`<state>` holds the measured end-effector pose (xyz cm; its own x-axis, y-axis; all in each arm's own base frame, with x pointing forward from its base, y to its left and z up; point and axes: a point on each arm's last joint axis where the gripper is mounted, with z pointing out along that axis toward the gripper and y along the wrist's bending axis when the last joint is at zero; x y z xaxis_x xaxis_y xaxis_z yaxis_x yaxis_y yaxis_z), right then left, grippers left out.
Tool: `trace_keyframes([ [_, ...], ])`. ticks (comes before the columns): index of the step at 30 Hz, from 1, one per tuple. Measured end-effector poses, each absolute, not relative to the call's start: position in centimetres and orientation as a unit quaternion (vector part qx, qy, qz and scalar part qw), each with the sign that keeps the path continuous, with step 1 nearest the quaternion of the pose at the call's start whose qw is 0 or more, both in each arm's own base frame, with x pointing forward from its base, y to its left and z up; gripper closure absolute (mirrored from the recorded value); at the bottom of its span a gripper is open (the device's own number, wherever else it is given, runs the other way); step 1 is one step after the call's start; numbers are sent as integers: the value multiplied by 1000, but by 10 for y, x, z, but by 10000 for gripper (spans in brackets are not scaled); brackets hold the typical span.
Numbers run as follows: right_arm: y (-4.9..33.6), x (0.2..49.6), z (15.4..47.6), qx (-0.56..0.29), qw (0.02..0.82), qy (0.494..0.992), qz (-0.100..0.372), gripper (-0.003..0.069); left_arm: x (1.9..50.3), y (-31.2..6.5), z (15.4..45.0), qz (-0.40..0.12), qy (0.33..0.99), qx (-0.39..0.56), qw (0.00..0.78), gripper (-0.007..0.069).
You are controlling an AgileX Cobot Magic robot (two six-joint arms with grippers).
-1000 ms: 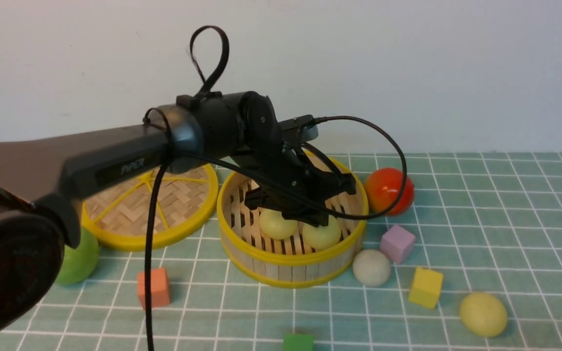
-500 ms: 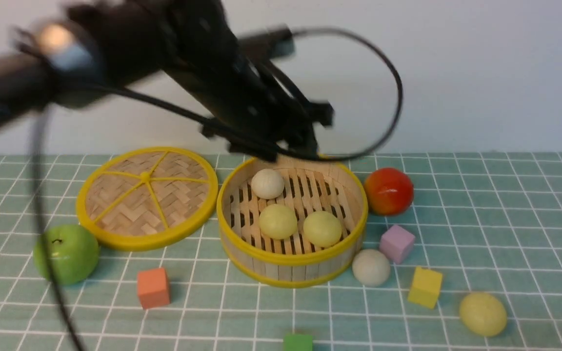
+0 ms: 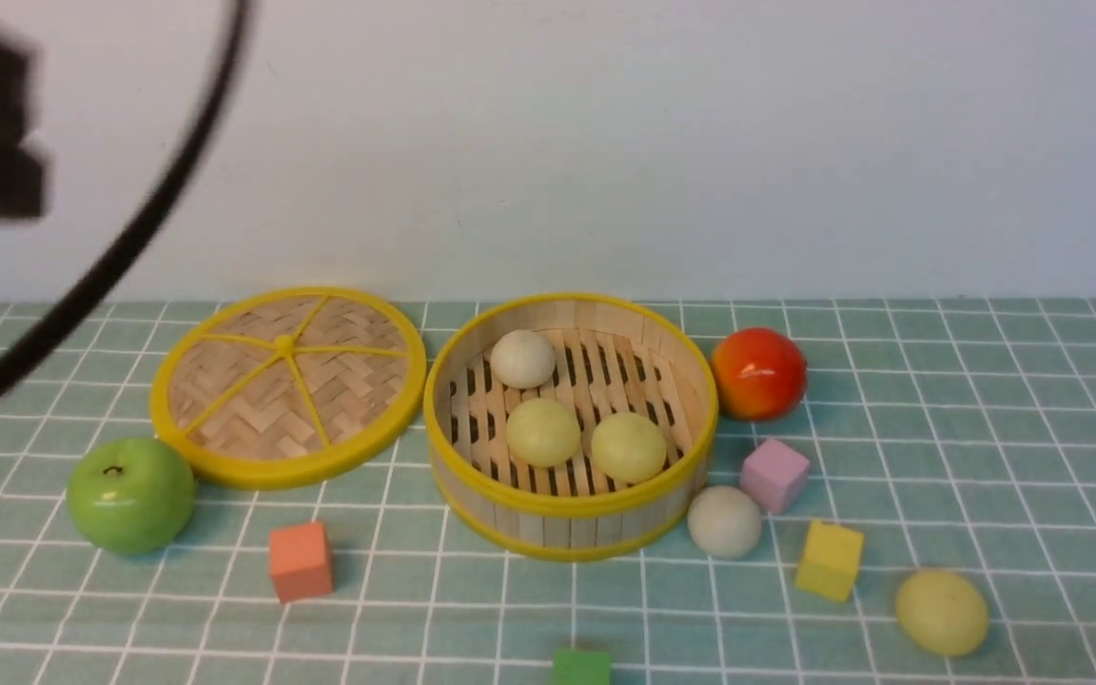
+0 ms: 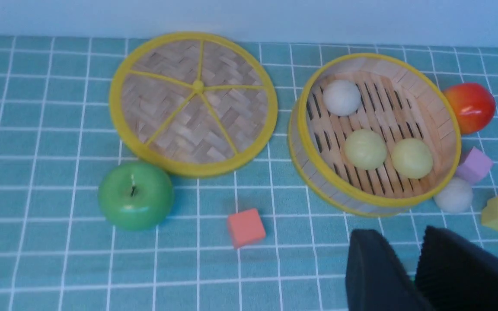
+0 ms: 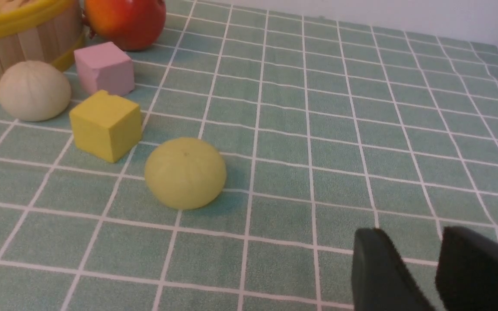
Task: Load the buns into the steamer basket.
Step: Use the right arm to grab a steamed stuffed bun
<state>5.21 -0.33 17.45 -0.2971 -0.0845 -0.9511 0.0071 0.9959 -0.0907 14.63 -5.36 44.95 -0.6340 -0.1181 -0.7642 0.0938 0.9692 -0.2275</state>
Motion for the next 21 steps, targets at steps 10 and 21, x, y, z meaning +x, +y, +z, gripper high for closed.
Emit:
trace_keyframes([
  [10, -3, 52, 174, -24, 592, 804, -39, 420, 57, -17, 329, -199, 863, -74, 458, 589],
  [21, -3, 52, 174, -24, 592, 804, -39, 420, 51, -15, 313, -210, 854, -72, 471, 638],
])
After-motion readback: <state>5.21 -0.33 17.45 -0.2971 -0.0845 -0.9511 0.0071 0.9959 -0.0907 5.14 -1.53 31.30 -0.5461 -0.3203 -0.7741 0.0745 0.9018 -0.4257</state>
